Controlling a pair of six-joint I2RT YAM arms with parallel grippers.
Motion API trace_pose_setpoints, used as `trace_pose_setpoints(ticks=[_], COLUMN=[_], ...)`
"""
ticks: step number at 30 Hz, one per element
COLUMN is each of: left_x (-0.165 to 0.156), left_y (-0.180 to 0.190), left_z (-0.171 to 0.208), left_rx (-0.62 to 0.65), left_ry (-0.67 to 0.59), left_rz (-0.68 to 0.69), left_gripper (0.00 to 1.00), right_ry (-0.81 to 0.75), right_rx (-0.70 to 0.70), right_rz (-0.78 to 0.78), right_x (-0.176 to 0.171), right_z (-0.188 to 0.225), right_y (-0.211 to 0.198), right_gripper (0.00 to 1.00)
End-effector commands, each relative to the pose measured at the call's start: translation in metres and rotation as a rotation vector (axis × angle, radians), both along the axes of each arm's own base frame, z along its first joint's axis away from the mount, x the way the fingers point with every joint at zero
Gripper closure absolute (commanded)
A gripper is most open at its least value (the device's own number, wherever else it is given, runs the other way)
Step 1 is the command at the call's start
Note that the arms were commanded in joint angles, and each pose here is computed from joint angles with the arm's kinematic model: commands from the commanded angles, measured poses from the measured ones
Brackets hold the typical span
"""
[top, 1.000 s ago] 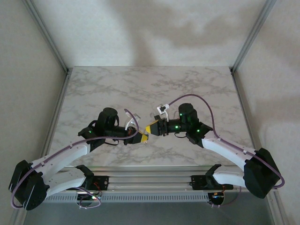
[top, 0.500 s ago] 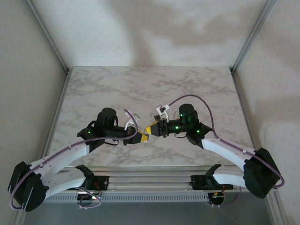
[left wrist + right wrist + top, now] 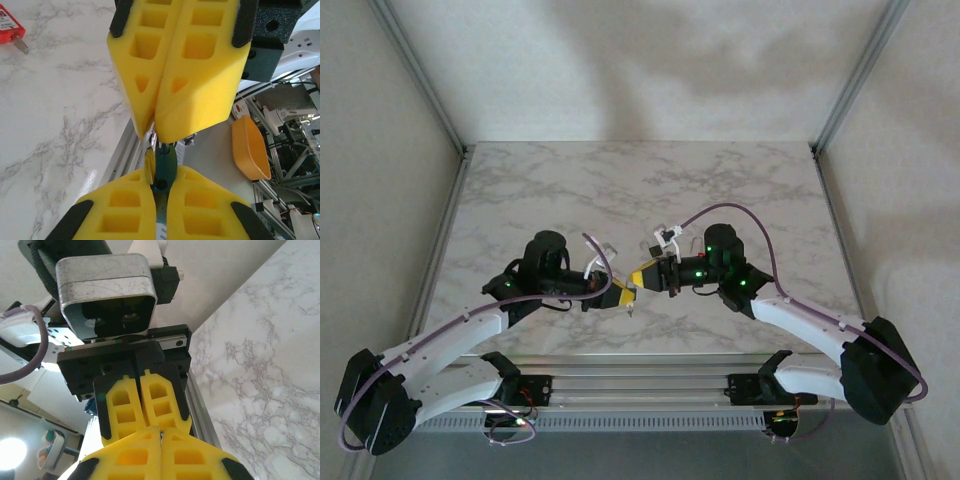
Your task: Lock with the key
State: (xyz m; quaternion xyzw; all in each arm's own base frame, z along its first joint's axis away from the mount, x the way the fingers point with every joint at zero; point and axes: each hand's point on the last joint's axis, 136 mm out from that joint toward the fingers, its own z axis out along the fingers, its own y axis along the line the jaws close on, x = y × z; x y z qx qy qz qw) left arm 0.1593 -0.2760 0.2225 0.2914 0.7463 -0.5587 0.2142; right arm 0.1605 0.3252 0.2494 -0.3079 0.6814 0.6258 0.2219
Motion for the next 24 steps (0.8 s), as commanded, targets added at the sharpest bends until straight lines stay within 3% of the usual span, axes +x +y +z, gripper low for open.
trace_pose_setpoints(ticks=[1,14,24], left_x=[-0.008,-0.006,0.011], left_y=[-0.002,0.002,0.014], left_z=[0.018,0.042,0.070], left_rx=[-0.070,-0.131,-0.179], left_ry=[-0.044,-0.099,-0.166], left_rz=[-0.047,-0.036,0.051], left_gripper=[1.00,1.00,1.00], right_ry=[-0.030,-0.015,-0.020], right_rx=[0.051,0.048,0.006], right_rz=[0.052,0.169,0.225], right_x=[-0.014,-0.034,-0.048], right_z=[0.011,0.011,0.004], right_y=[-0.001,0.007,0.015], right_gripper=[1.00,1.00,1.00])
